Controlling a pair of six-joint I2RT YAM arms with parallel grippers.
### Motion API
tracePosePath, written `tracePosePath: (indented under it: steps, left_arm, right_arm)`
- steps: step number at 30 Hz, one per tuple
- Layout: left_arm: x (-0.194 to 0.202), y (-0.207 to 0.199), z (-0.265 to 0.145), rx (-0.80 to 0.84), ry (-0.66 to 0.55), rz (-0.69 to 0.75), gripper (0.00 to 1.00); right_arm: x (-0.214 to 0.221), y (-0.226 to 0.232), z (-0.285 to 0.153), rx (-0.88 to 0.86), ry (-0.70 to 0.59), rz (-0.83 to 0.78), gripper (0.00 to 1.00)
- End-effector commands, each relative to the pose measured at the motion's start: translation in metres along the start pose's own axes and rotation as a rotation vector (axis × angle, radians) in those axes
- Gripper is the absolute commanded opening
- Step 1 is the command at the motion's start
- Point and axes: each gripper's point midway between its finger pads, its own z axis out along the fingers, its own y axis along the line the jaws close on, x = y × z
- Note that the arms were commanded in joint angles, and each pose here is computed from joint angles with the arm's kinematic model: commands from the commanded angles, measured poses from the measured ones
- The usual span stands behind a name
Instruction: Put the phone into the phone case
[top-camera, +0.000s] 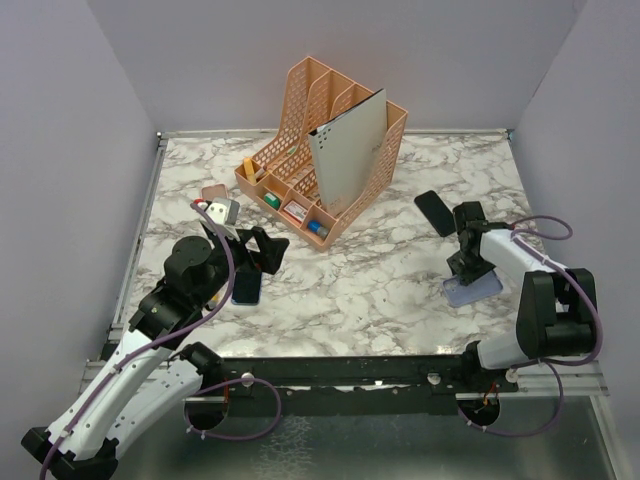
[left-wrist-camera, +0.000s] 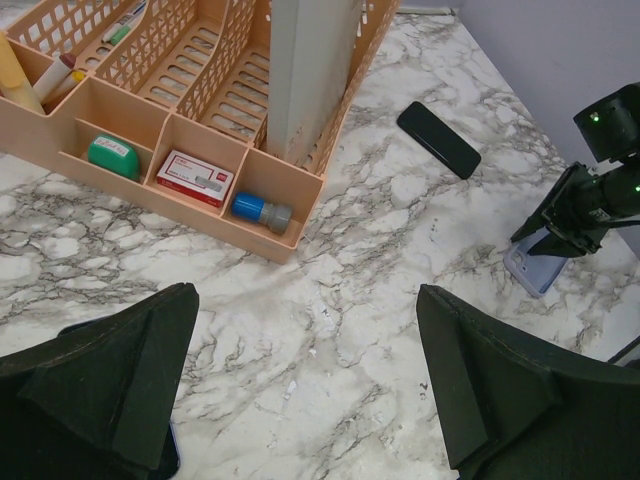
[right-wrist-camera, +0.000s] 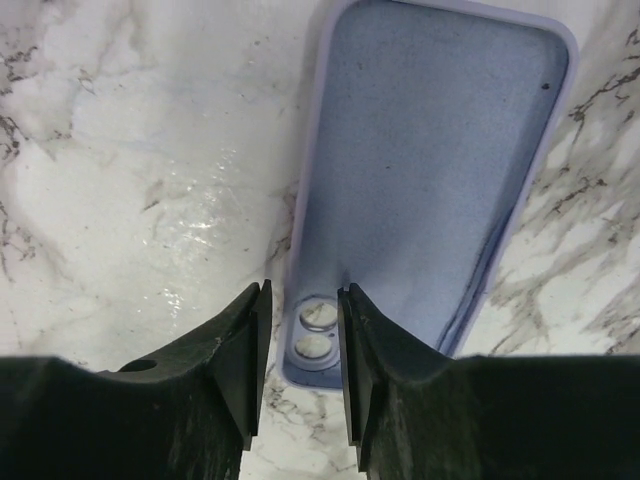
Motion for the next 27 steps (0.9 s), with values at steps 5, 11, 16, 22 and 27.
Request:
tracePosePath:
  steps: [5, 11, 16, 22, 27]
  left_arm:
    - [0.008, 0.001, 0.002, 0.005, 0.022, 0.008, 0.99]
    - [0.008, 0.001, 0.002, 0.005, 0.024, 0.009, 0.99]
    - [0.009, 0.001, 0.004, 0.004, 0.03, 0.009, 0.99]
    - [0.01, 0.001, 0.005, 0.003, 0.033, 0.01, 0.99]
    - [0.011, 0.001, 0.006, 0.003, 0.037, 0.01, 0.99]
  right_arm:
    - [-0.009, 0.005, 0.009, -0.042, -0.048, 0.032, 0.35]
    - [-0.008, 0.002, 0.014, -0.037, -0.058, 0.033, 0.3]
    - [-0.016, 0.003, 0.012, -0.059, -0.099, 0.02, 0.17]
    - [-0.024, 0.003, 0.006, -0.096, -0.144, -0.048, 0.0]
    - [-0.029, 0.004, -0.004, -0.137, -0.164, -0.173, 0.01]
